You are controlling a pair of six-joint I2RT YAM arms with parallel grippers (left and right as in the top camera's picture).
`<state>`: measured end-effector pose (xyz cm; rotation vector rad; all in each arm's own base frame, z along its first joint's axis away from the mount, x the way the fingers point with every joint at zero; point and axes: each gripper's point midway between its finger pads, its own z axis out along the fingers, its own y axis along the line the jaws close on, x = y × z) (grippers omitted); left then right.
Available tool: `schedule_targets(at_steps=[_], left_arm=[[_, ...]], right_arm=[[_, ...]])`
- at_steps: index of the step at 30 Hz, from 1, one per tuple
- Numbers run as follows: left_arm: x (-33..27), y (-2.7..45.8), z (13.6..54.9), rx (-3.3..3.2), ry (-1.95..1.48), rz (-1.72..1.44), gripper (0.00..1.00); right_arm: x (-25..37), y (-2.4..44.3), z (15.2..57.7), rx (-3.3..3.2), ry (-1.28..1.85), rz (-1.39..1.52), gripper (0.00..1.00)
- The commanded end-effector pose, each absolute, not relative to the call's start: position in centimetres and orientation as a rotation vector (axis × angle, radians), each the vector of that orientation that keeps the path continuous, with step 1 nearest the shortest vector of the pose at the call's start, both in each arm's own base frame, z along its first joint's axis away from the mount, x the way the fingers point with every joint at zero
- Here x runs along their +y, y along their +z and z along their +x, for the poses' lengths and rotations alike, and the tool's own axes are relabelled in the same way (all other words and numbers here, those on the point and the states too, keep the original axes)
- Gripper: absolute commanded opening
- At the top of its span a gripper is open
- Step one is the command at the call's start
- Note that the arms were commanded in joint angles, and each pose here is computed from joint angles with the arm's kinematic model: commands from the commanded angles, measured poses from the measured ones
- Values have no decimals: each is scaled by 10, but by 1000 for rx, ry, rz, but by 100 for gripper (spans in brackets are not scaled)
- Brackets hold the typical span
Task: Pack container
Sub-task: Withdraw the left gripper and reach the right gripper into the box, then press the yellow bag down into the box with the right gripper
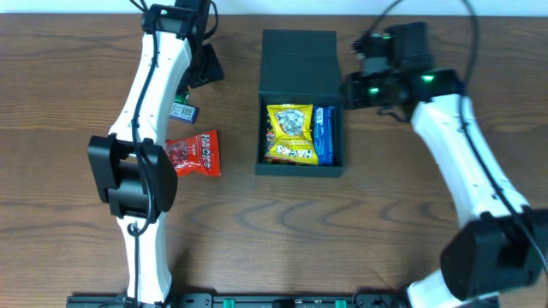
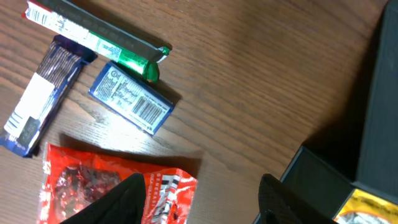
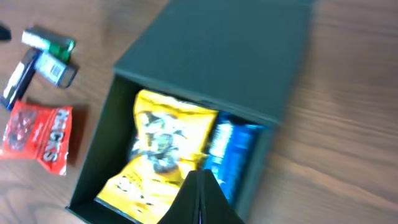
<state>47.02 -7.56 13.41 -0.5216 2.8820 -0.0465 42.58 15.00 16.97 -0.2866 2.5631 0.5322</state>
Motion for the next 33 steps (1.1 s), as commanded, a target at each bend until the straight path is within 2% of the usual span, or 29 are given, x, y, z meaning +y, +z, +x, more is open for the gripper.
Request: schedule_targets(at_steps=[1, 4, 6, 7, 8, 9, 19, 25, 33], left_arm=[[-83, 147, 472, 2883, -93, -373, 60], [-88, 138, 469, 2908, -120, -323, 58], [-101, 129, 464, 2948, -223, -259, 46], [-106, 125, 462, 2962, -269, -243, 34], [-111, 120, 459, 2976, -305, -238, 16], [-116, 114, 455, 2994, -329, -231, 6], [-173, 67, 414, 3119, -558, -126, 6], [-198, 65, 405, 3126, -578, -40, 6], [-209, 65, 399, 3133, -578, -26, 6]], right_arm=[[172, 127, 419, 2666, 545, -322, 1], [187, 99, 413, 2741, 559, -325, 1], [196, 82, 407, 2784, 565, -344, 1], [199, 77, 405, 2797, 567, -355, 2], [202, 73, 403, 2808, 566, -364, 1], [204, 69, 402, 2817, 566, -371, 1], [198, 49, 398, 2885, 460, -310, 2], [199, 30, 385, 2961, 438, -322, 1], [235, 22, 368, 2967, 527, -436, 2]])
